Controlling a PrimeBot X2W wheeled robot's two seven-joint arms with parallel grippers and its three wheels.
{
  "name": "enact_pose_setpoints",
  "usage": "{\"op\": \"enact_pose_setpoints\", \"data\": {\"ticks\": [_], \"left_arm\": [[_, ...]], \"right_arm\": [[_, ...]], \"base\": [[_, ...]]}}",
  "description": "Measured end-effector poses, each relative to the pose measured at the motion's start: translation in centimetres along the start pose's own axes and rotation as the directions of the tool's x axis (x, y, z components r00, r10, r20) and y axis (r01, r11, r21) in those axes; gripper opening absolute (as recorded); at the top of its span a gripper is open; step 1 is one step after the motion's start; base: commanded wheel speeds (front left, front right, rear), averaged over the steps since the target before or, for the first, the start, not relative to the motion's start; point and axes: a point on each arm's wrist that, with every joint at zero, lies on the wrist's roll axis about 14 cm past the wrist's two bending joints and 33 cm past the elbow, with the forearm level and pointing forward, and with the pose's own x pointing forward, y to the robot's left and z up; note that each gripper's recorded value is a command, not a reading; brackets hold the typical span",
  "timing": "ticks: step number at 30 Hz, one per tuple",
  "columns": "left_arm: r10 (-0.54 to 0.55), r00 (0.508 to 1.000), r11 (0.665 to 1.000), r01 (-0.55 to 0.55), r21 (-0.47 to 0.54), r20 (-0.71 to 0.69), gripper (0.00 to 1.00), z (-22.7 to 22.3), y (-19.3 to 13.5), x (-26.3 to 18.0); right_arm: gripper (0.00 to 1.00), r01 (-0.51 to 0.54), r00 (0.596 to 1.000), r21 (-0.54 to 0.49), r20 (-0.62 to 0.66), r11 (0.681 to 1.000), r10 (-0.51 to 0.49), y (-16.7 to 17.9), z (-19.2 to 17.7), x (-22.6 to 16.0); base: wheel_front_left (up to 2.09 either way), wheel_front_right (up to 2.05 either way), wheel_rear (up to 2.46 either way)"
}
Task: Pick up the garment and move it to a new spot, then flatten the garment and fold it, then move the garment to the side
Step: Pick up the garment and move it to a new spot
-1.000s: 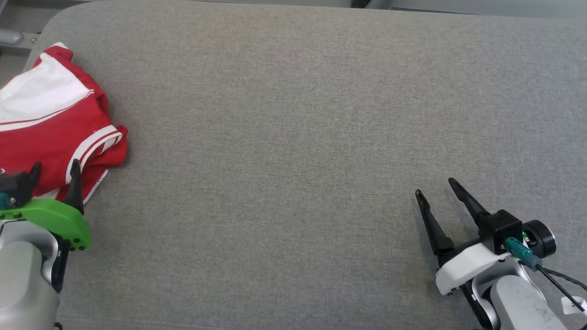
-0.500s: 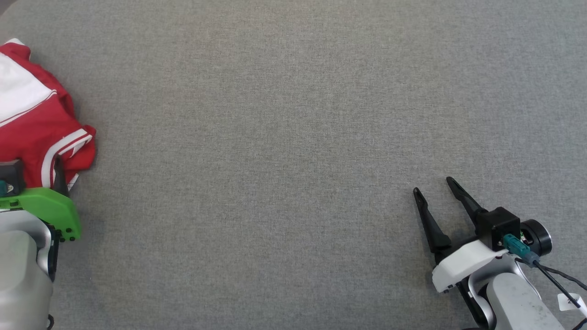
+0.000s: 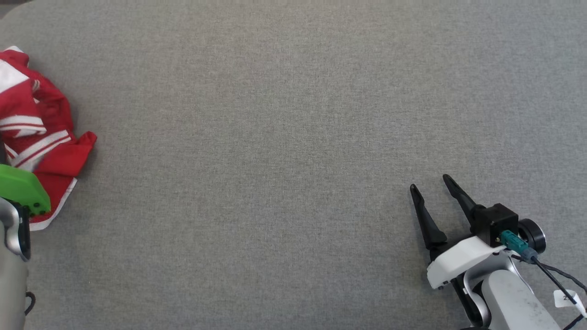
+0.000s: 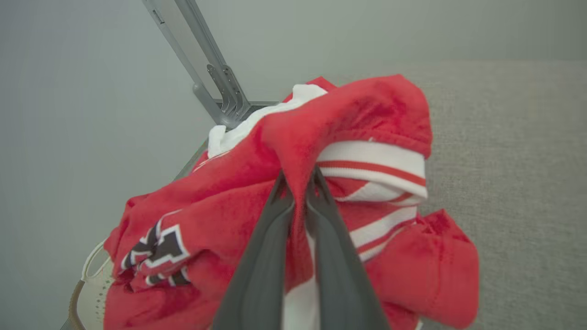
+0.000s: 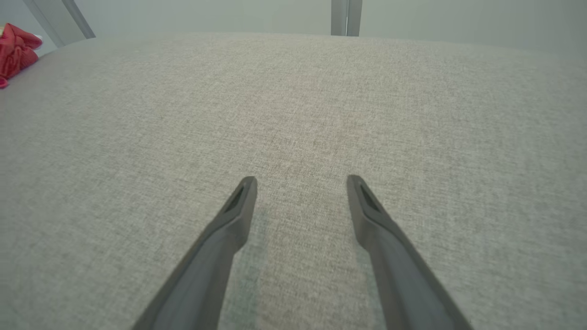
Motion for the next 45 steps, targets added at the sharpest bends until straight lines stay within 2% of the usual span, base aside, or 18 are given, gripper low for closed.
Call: {"op": "enact_pose_setpoints", "data": {"ticks": [7, 10, 14, 18, 20, 24, 30, 33, 37, 41, 42, 43, 44, 45], "left_arm": [[-0.077, 0.965, 0.997, 0.079, 0.002, 0.252, 0.0, 8.5, -0.7, -1.2], [-0.107, 0.947, 0.994, 0.112, 0.003, 0.304, 0.0, 10.3, -1.4, -1.9], [-0.193, 0.898, 0.976, 0.217, -0.015, 0.396, 0.0, 13.1, -5.1, -3.8], [-0.319, 0.842, 0.928, 0.37, -0.035, 0.435, 0.0, 13.7, -11.1, -6.1], [-0.389, 0.814, 0.89, 0.452, -0.05, 0.432, 0.0, 13.1, -14.7, -7.4], [-0.525, 0.753, 0.788, 0.606, -0.106, 0.397, 0.0, 11.2, -22.2, -10.4], [-0.668, 0.645, 0.645, 0.751, -0.143, 0.372, 0.0, 10.4, -30.2, -13.7], [-0.738, 0.564, 0.562, 0.817, -0.126, 0.371, 0.0, 10.6, -33.8, -15.6], [-0.824, 0.418, 0.408, 0.906, -0.112, 0.381, 0.0, 11.2, -38.5, -19.6], [-0.85, 0.325, 0.311, 0.945, -0.103, 0.415, 0.0, 12.6, -41.1, -22.0], [-0.848, 0.322, 0.308, 0.946, -0.102, 0.42, 0.09, 12.9, -41.4, -22.2], [-0.849, 0.326, 0.313, 0.944, -0.103, 0.416, 0.84, 12.7, -41.6, -22.2], [-0.85, 0.334, 0.317, 0.942, -0.109, 0.407, 1.0, 12.4, -41.8, -22.0], [-0.852, 0.348, 0.329, 0.937, -0.116, 0.392, 1.0, 11.8, -41.8, -21.7]], "right_arm": [[1.0, -0.007, 0.999, 0.037, 0.052, 0.999, 0.005, 1.8, 1.9, -0.8], [1.0, -0.012, 0.998, 0.047, 0.07, 0.999, 0.009, 2.4, 2.6, -1.0], [1.0, -0.008, 0.995, 0.064, 0.098, 0.998, 0.002, 3.0, 3.6, -1.9], [1.0, 0.02, 0.994, 0.072, 0.11, 0.997, -0.028, 2.6, 4.0, -3.1], [1.0, 0.044, 0.993, 0.081, 0.108, 0.996, -0.052, 2.1, 3.9, -3.9], [1.0, 0.104, 0.987, 0.09, 0.115, 0.991, -0.114, 0.5, 3.9, -5.5], [1.0, 0.203, 0.968, 0.1, 0.13, 0.974, -0.215, -2.1, 4.3, -8.0], [1.0, 0.26, 0.954, 0.106, 0.123, 0.96, -0.272, -3.6, 3.9, -9.6], [1.0, 0.338, 0.929, 0.116, 0.116, 0.934, -0.35, -5.5, 3.5, -11.8], [1.0, 0.398, 0.905, 0.126, 0.109, 0.909, -0.411, -6.9, 3.2, -13.6], [1.0, 0.409, 0.9, 0.128, 0.107, 0.903, -0.423, -7.1, 3.1, -13.9], [1.0, 0.419, 0.896, 0.13, 0.104, 0.899, -0.432, -7.4, 3.0, -14.2], [1.0, 0.424, 0.893, 0.135, 0.102, 0.895, -0.439, -7.5, 2.9, -14.4], [1.0, 0.426, 0.892, 0.136, 0.099, 0.894, -0.441, -7.5, 2.9, -14.5]], "base": [[0.0, 0.0, 0.0], [0.0, 0.0, 0.0], [0.0, 0.0, 0.0], [0.0, 0.0, 0.0], [0.0, 0.0, 0.0], [0.0, 0.0, 0.0], [0.0, 0.0, 0.0], [0.0, 0.0, 0.0], [0.0, 0.0, 0.0], [0.0, 0.0, 0.0], [0.0, 0.0, 0.0], [0.0, 0.0, 0.0], [0.0, 0.0, 0.0], [0.0, 0.0, 0.0]]}}
